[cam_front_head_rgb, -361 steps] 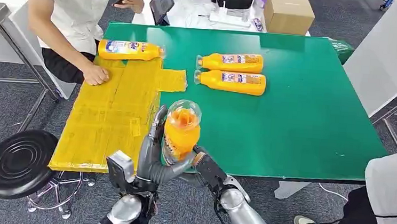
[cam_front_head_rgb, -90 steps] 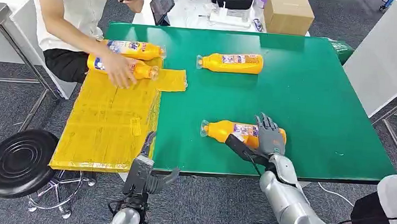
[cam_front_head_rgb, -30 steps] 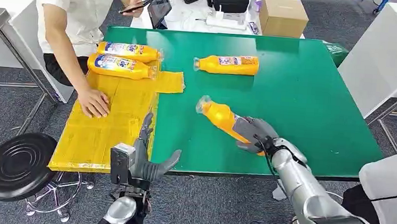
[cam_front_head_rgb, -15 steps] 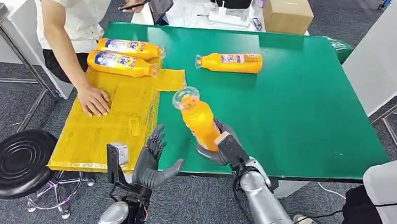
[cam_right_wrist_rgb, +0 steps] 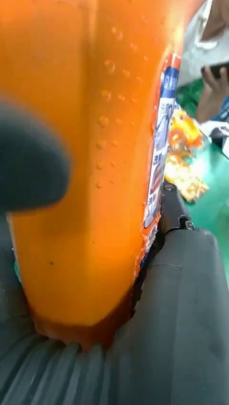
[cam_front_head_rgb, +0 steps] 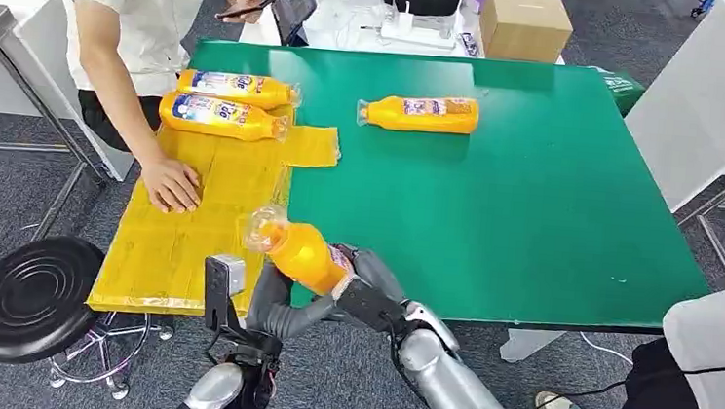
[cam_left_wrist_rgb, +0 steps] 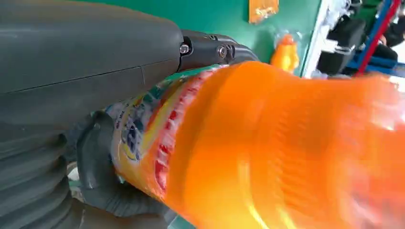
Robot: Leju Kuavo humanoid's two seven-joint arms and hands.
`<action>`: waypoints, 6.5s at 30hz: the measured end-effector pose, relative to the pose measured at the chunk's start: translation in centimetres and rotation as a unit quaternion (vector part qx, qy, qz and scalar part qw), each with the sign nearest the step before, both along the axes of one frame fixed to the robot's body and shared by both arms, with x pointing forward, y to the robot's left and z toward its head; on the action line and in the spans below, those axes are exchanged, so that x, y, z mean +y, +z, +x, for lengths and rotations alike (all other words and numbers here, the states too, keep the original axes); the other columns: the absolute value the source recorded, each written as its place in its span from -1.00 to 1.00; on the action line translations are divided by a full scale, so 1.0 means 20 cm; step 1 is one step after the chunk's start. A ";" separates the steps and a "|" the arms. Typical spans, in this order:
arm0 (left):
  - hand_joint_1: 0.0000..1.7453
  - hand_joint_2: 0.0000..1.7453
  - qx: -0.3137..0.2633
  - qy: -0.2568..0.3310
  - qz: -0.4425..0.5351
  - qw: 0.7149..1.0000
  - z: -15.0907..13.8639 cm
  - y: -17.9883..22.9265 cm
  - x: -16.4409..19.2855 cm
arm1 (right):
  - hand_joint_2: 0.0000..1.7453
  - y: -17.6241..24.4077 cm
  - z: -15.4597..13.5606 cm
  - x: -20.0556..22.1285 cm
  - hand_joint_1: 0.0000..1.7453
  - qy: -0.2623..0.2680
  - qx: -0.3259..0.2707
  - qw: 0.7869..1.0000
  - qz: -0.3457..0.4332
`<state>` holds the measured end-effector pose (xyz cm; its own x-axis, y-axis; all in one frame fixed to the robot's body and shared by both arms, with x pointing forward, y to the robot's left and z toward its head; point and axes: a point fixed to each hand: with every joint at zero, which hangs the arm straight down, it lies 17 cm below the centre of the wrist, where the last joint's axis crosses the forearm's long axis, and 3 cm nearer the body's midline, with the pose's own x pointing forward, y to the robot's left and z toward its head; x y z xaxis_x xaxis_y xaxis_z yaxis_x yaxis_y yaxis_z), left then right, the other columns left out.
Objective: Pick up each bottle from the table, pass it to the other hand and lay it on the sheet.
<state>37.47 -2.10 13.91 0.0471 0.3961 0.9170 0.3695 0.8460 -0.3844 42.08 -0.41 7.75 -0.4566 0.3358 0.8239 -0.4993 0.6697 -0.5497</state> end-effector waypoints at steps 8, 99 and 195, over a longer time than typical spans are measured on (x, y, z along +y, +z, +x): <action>-1.00 1.00 0.026 -0.001 -0.017 1.000 0.01 -0.03 0.01 | 1.00 -0.07 -0.02 0.01 0.66 -0.003 -0.003 0.999 -0.033; 0.82 1.00 -0.140 0.002 0.756 0.639 0.82 -0.47 0.66 | -1.00 1.00 -0.16 -0.71 -1.00 -0.334 -0.215 0.841 0.368; -1.00 1.00 -0.201 0.335 0.082 0.917 0.10 0.45 0.82 | 1.00 0.06 0.55 -1.46 -1.00 -0.337 -0.248 0.819 -0.393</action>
<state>39.51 14.27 22.99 -0.5110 0.0671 0.8570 -0.1703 0.9693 -0.1775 53.07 -29.56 8.96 -0.1624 0.9867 0.0018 0.2544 0.0436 -0.9661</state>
